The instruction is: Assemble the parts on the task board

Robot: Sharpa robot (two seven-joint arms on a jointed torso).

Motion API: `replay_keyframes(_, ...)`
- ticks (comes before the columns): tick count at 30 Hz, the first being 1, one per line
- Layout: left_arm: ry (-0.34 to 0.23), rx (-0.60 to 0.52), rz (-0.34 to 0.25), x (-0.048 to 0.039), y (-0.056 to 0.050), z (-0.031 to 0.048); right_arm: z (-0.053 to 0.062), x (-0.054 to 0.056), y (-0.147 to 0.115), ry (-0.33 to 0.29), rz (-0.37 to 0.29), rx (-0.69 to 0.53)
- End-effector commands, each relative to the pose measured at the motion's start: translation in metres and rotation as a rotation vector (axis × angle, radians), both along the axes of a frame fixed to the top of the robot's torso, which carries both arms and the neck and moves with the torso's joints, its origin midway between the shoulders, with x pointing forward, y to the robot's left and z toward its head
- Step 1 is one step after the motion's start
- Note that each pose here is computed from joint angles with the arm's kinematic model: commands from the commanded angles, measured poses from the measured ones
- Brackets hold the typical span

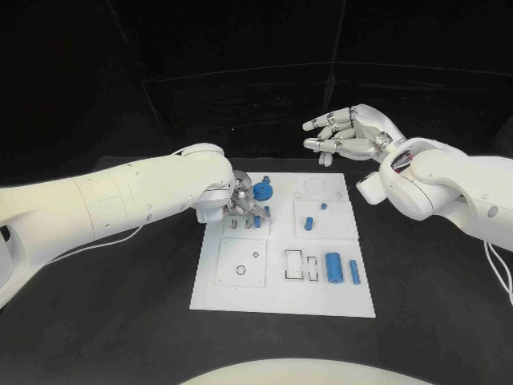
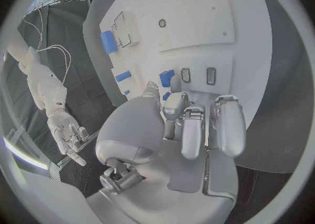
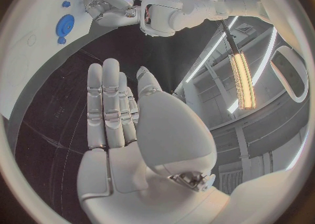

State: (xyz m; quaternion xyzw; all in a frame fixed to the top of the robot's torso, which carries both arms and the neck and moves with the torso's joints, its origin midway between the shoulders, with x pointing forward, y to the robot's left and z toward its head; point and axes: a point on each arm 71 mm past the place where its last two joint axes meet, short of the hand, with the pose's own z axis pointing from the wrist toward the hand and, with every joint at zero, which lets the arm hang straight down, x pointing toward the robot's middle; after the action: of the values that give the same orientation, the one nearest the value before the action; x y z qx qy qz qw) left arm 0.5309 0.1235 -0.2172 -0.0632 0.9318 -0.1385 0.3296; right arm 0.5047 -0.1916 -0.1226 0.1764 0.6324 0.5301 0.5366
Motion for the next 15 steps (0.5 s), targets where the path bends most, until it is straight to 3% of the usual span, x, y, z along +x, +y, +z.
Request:
replay_keyframes(1, 0.013, 0.017, -0.012, -0.0003, 0.0003, -0.0004, 0.0008, 0.0003, 0.0009, 0.014, 0.007, 0.014)
replay_keyframes(15, 0.019, 0.018, -0.019, -0.0005, 0.0004, -0.0010, -0.0001, 0.0011, 0.0029, 0.023, 0.016, 0.014)
